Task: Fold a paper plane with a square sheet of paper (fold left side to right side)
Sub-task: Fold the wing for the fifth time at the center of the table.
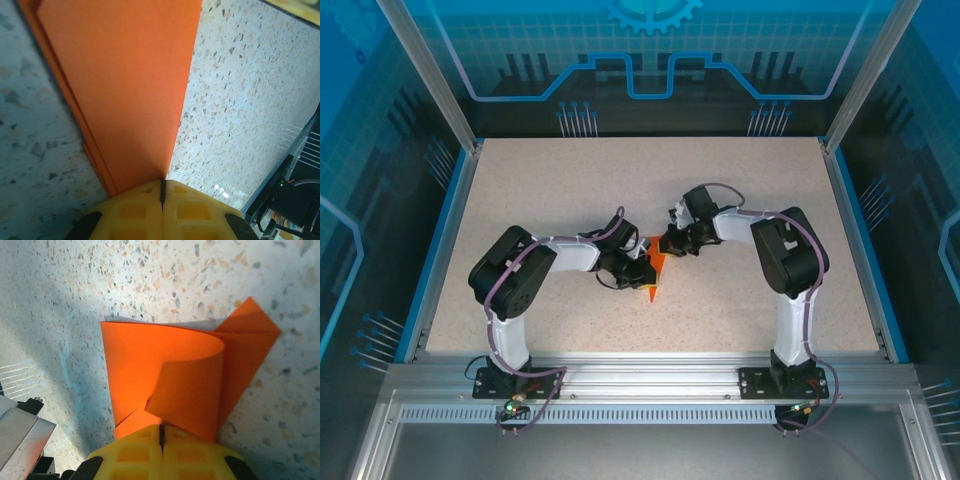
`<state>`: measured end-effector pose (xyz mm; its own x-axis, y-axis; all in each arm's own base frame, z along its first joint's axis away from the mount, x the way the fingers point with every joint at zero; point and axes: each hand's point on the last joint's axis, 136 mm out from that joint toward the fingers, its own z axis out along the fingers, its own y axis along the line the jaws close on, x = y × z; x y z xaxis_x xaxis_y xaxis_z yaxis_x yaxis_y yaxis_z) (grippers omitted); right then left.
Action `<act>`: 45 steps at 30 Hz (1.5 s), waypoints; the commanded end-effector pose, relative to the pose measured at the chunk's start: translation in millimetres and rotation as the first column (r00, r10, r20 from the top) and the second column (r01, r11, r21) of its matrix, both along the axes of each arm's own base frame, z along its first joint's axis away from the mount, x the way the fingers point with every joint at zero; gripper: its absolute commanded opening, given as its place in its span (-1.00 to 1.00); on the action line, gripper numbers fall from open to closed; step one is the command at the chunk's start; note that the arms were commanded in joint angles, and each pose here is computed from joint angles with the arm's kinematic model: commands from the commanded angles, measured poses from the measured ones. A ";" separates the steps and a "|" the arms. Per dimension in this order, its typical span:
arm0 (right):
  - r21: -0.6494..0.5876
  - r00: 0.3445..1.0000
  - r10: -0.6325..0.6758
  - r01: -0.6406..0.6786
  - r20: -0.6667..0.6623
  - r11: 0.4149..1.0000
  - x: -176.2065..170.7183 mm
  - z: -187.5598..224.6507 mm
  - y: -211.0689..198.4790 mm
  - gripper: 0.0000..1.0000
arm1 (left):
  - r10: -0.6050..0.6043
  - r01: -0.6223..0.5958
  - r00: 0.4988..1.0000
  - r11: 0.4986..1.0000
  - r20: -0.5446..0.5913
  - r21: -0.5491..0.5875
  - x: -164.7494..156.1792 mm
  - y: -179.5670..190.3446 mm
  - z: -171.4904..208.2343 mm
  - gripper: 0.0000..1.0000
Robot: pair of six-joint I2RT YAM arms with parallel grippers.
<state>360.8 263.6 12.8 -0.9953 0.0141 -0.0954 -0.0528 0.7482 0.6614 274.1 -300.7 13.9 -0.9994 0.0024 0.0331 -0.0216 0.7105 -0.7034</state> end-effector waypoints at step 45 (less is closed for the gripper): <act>0.048 0.980 -0.121 0.115 0.155 0.992 36.2 65.7 -28.6 -1.00 | 0.008 0.002 0.995 0.995 -0.096 0.104 -28.3 19.0 -21.8 -1.00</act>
<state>420.6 218.1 75.0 -0.9474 0.1578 -0.2785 -0.0673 0.7524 0.6553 275.6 -300.2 14.2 -0.9998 -0.0024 0.0211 -0.0165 0.7139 -0.7001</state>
